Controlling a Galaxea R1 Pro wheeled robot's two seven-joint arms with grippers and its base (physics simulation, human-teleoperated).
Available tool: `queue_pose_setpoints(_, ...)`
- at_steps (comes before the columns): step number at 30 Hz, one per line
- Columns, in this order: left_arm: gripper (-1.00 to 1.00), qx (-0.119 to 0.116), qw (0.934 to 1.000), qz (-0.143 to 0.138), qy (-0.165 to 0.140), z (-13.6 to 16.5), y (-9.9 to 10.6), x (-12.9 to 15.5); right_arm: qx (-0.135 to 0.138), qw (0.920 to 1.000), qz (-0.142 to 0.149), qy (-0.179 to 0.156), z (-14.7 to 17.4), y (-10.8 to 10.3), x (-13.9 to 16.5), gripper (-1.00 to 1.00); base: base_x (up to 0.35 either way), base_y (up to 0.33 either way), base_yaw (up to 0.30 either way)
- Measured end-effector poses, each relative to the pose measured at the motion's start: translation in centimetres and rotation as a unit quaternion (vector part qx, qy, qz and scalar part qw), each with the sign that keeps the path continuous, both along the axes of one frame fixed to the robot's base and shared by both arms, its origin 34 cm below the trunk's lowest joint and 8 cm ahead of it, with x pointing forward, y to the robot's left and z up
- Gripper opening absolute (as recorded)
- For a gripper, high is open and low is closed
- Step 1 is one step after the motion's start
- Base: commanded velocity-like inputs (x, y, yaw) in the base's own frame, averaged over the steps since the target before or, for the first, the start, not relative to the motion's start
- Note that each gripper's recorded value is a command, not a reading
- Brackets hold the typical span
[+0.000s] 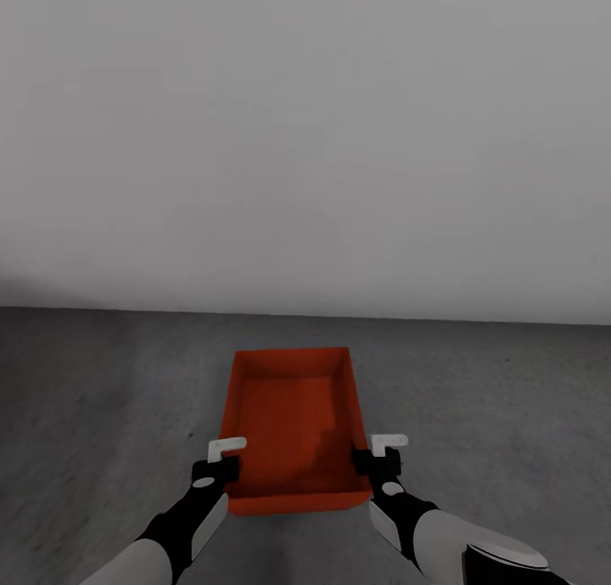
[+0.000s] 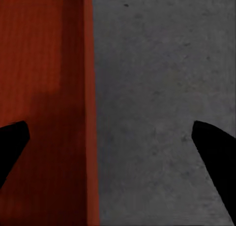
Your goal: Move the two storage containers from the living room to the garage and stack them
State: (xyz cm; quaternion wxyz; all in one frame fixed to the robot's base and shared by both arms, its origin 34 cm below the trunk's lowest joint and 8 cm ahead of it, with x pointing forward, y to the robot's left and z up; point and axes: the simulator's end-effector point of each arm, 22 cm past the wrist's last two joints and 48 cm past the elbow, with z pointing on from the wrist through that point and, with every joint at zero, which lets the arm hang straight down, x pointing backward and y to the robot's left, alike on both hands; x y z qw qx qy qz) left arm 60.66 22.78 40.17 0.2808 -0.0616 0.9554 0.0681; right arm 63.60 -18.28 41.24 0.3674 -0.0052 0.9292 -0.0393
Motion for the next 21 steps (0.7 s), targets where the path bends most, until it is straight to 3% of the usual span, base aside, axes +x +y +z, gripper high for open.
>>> queue_pose_setpoints(21, 1.0, 0.001, 1.0, -0.001, -0.006, 0.25, -0.15, 0.34, 0.001, 1.0, 0.0, 0.0, -0.02, -0.07, 0.0, 1.0, 0.0, 0.0, 0.0)
